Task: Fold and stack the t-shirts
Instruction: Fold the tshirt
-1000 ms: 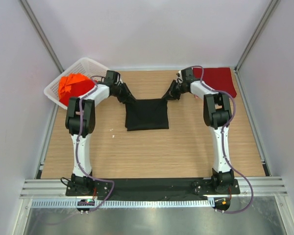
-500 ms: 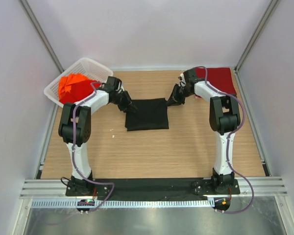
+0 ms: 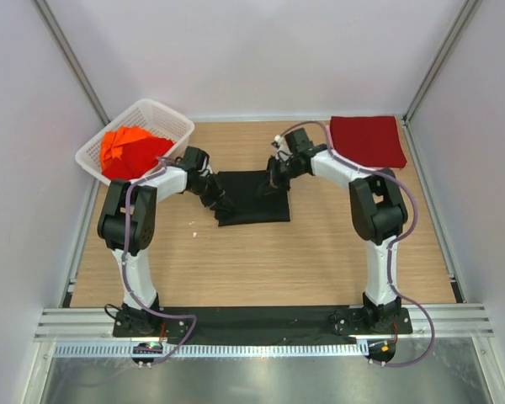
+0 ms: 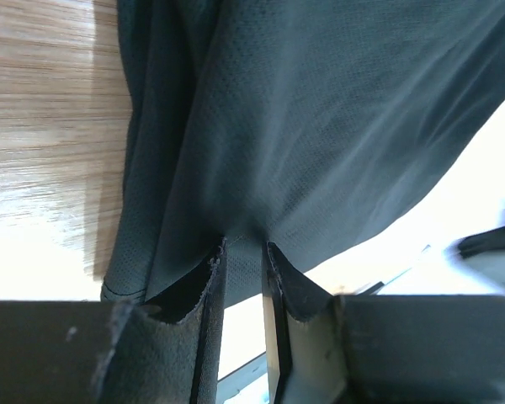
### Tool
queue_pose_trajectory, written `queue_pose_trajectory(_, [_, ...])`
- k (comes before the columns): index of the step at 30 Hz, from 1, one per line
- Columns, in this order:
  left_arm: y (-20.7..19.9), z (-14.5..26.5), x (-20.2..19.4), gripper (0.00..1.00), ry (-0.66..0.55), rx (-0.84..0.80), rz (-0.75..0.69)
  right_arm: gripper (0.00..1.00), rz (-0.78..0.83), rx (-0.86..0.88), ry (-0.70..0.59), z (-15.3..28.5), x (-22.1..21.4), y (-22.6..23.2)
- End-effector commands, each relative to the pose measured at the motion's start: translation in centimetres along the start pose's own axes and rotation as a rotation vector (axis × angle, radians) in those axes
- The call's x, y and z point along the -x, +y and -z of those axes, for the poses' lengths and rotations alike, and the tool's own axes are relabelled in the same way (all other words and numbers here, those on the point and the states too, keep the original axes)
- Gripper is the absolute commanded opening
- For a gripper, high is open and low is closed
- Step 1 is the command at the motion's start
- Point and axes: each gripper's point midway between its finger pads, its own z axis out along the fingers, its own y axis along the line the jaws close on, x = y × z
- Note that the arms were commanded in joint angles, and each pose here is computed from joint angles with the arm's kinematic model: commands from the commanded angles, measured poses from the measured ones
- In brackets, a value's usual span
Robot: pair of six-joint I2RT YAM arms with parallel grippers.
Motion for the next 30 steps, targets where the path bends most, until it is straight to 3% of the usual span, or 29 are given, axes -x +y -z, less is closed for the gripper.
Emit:
queue_pose_trajectory(1, [-0.4, 0.6, 0.3, 0.24, -0.033, -0.010, -0.047, 0.03, -0.078, 0.077, 0.103, -2.5, -3.1, -0.1])
queue_pose_trajectory(7, [2.0, -0.3, -0.3, 0.23, -0.008, 0.055, -0.066, 0.01, -0.148, 0.106, 0.124, -3.0, -5.0, -4.0])
queue_pose_trajectory(12, [2.8, -0.2, -0.8, 0.22, 0.004, 0.083, -0.087, 0.01, -0.210, 0.090, 0.101, -0.9, -6.3, -7.5])
queue_pose_trajectory(21, [-4.3, 4.4, -1.2, 0.23, -0.045, -0.059, -0.155, 0.01, -0.102, 0.147, 0.048, 2.9, -4.9, -1.8])
queue_pose_trajectory(25, [-5.7, 4.1, -1.6, 0.23, -0.036, -0.108, -0.136, 0.04, -0.093, 0.057, 0.039, 2.7, -3.4, -3.7])
queue_pose_trajectory(30, [-4.4, 3.3, -2.2, 0.22, -0.024, -0.097, -0.121, 0.08, -0.113, 0.032, 0.032, 2.1, -3.0, -5.9])
